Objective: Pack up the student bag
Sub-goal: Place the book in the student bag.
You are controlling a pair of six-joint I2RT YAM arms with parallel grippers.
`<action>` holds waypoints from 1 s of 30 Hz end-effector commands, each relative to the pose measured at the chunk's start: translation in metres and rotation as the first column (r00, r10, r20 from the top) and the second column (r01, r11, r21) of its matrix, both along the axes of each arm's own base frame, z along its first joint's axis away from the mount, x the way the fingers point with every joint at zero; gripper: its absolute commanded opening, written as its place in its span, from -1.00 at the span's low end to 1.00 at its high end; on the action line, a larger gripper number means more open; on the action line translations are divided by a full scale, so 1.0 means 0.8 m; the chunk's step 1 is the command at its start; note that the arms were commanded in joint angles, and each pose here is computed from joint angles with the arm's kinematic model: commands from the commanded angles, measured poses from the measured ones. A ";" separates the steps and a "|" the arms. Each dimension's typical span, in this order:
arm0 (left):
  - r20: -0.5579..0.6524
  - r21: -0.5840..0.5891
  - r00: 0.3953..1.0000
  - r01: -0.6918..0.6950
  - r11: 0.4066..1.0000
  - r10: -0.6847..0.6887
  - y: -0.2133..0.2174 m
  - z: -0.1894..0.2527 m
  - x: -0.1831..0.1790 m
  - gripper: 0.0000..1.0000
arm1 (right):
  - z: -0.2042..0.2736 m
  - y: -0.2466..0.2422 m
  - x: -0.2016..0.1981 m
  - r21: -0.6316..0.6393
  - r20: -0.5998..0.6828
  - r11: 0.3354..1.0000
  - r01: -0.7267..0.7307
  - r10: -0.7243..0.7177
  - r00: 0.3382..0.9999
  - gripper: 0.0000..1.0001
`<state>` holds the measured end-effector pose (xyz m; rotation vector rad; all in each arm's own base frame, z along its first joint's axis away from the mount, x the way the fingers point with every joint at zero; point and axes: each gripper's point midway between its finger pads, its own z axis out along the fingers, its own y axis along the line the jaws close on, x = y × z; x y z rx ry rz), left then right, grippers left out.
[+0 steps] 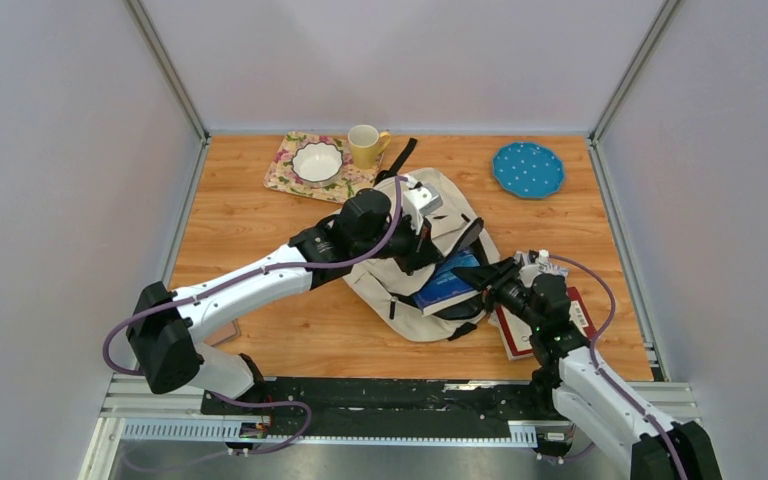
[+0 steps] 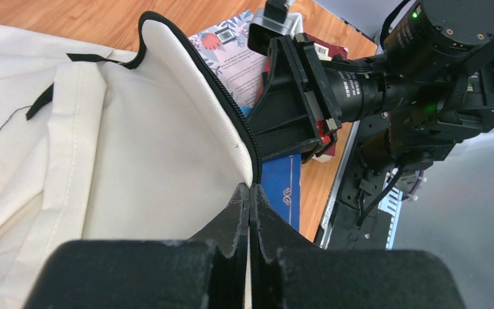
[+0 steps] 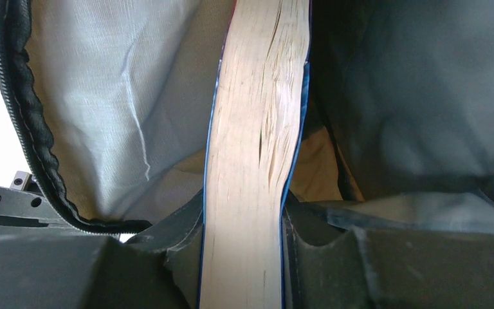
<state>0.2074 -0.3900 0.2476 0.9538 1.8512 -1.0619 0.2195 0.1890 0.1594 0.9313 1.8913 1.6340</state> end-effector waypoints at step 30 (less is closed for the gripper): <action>0.141 -0.108 0.985 0.115 0.988 -0.099 0.004 0.060 -0.025 -1.00 | -0.043 0.084 0.128 -0.155 0.183 0.986 -0.067 0.095 0.978 -0.53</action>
